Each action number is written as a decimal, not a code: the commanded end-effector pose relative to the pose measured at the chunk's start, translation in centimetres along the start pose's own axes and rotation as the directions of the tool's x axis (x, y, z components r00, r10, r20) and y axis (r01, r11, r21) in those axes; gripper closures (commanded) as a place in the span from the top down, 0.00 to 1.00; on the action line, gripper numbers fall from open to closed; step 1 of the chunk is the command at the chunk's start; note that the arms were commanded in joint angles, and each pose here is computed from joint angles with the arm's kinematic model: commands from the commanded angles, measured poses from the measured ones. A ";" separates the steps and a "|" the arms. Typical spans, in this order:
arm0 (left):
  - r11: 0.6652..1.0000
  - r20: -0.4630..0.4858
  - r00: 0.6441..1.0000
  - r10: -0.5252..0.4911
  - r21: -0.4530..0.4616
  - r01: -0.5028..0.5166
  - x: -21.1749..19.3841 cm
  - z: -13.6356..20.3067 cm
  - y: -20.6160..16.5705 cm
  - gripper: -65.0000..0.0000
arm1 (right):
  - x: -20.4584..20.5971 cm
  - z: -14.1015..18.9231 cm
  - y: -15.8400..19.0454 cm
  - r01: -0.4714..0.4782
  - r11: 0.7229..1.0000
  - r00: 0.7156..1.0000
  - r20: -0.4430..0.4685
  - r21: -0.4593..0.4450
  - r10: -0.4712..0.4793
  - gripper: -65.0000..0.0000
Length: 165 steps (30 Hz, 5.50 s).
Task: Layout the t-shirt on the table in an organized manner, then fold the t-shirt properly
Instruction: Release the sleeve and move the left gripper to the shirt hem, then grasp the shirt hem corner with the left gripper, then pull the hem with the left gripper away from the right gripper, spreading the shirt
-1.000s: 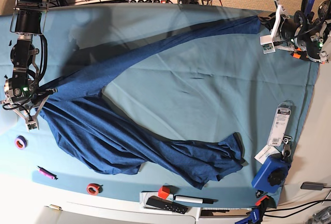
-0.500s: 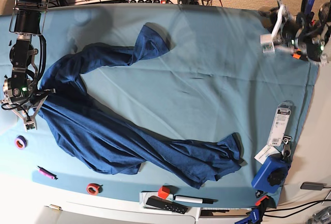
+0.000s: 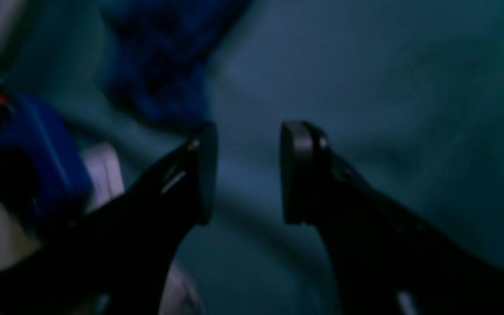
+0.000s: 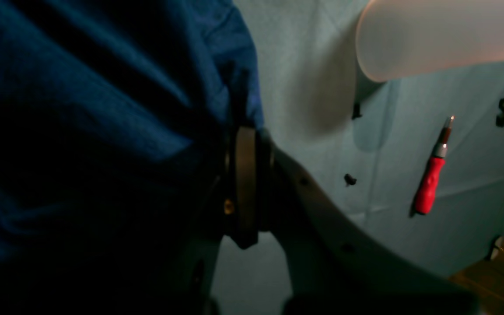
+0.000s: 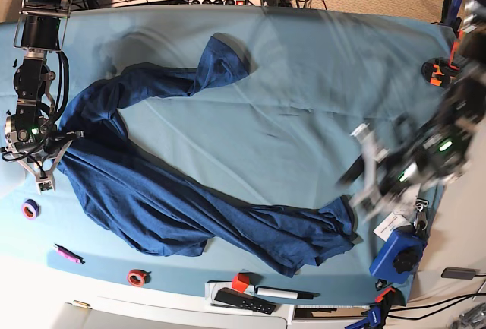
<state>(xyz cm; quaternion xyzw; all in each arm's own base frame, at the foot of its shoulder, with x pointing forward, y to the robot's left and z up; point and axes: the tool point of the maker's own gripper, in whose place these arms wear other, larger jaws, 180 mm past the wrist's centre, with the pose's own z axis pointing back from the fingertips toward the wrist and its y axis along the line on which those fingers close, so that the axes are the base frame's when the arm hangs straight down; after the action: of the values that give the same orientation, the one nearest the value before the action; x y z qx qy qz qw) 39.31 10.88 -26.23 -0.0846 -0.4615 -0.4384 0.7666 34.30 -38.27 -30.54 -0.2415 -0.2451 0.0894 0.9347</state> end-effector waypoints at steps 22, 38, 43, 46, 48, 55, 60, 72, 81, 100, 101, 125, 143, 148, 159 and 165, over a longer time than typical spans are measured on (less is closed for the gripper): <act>0.904 0.175 0.938 0.300 0.262 -0.339 6.0 -16.0 10.3 0.34 | 1.5 0.9 -2.2 0.011 0.999 0.998 0.054 -0.051 -0.009 0.00; 0.911 0.071 0.955 0.289 0.285 -0.297 -2.8 -18.6 3.3 0.29 | 1.6 0.9 -2.2 0.012 0.999 0.998 0.056 -0.052 -0.010 0.00; 0.911 0.079 0.954 0.289 0.282 -0.299 -2.9 -18.7 3.1 0.00 | 1.6 0.9 -2.2 0.012 0.999 0.998 0.056 -0.052 -0.010 0.00; 0.912 0.081 0.954 0.287 0.282 -0.298 -2.8 -18.7 3.1 0.00 | 1.7 0.9 -2.2 0.013 0.999 0.998 0.059 -0.052 -0.010 0.00; 0.911 0.079 0.954 0.288 0.285 -0.298 -3.0 -18.5 3.3 0.00 | 1.8 0.9 -2.2 0.013 0.999 0.998 0.068 -0.052 -0.009 0.00; 0.898 0.014 0.913 0.408 0.173 -0.404 -6.8 -16.7 2.6 0.00 | 2.0 0.9 -2.2 0.012 0.999 0.997 0.077 -0.052 -0.008 0.00; 0.859 -0.024 0.865 0.501 0.141 -0.493 -11.9 -13.5 2.7 0.00 | 2.1 0.9 -2.2 0.012 0.999 0.997 0.082 -0.052 -0.008 0.00; 0.837 0.118 0.829 0.547 -0.108 -0.537 -11.2 -8.1 -0.7 0.37 | 2.1 0.9 -2.2 0.013 0.999 0.996 0.083 -0.052 -0.008 0.00; 0.894 0.377 0.827 0.417 -0.008 -0.447 -2.0 -5.8 5.7 0.40 | 2.1 0.9 -2.2 0.012 0.999 0.997 0.083 -0.052 -0.008 0.00; 0.900 0.115 0.902 0.416 0.092 -0.427 -1.2 -14.4 6.8 0.40 | 2.3 0.9 -2.2 0.013 0.999 0.996 0.093 -0.052 -0.008 0.00; 0.908 0.102 0.911 0.399 0.095 -0.408 -1.2 -14.6 6.5 0.40 | 2.3 0.9 -2.2 0.012 0.999 0.996 0.093 -0.052 -0.008 0.00; 0.910 0.237 0.879 0.413 -0.064 -0.410 0.1 -13.5 4.3 0.00 | 2.9 1.0 -2.0 0.019 0.999 0.992 0.128 -0.039 -0.013 0.00; 0.792 0.107 0.788 0.607 -0.163 -0.588 -5.9 -1.3 6.6 0.00 | -0.8 0.1 1.1 0.027 0.996 0.999 0.020 0.081 -0.029 0.00; 0.760 0.032 0.772 0.635 -0.206 -0.616 -8.1 1.1 3.7 0.00 | -3.2 -0.2 3.3 0.035 0.987 0.999 -0.034 0.158 -0.030 0.00; 0.693 0.075 0.690 0.720 -0.145 -0.706 -11.4 6.9 4.5 0.00 | -6.9 0.3 6.1 0.001 0.974 0.996 -0.089 0.228 0.020 0.00; 0.648 0.033 0.649 0.760 -0.115 -0.753 -14.5 7.9 2.7 0.00 | -9.9 0.4 7.6 -0.009 0.964 0.988 -0.148 0.267 0.050 0.00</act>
<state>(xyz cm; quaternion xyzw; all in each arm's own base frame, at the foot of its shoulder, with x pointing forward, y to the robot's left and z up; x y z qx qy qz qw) 32.31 24.36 -34.57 -0.3261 -0.3647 -0.0951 0.8670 25.52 -33.33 -38.60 -0.1090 -0.1664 0.1173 0.9730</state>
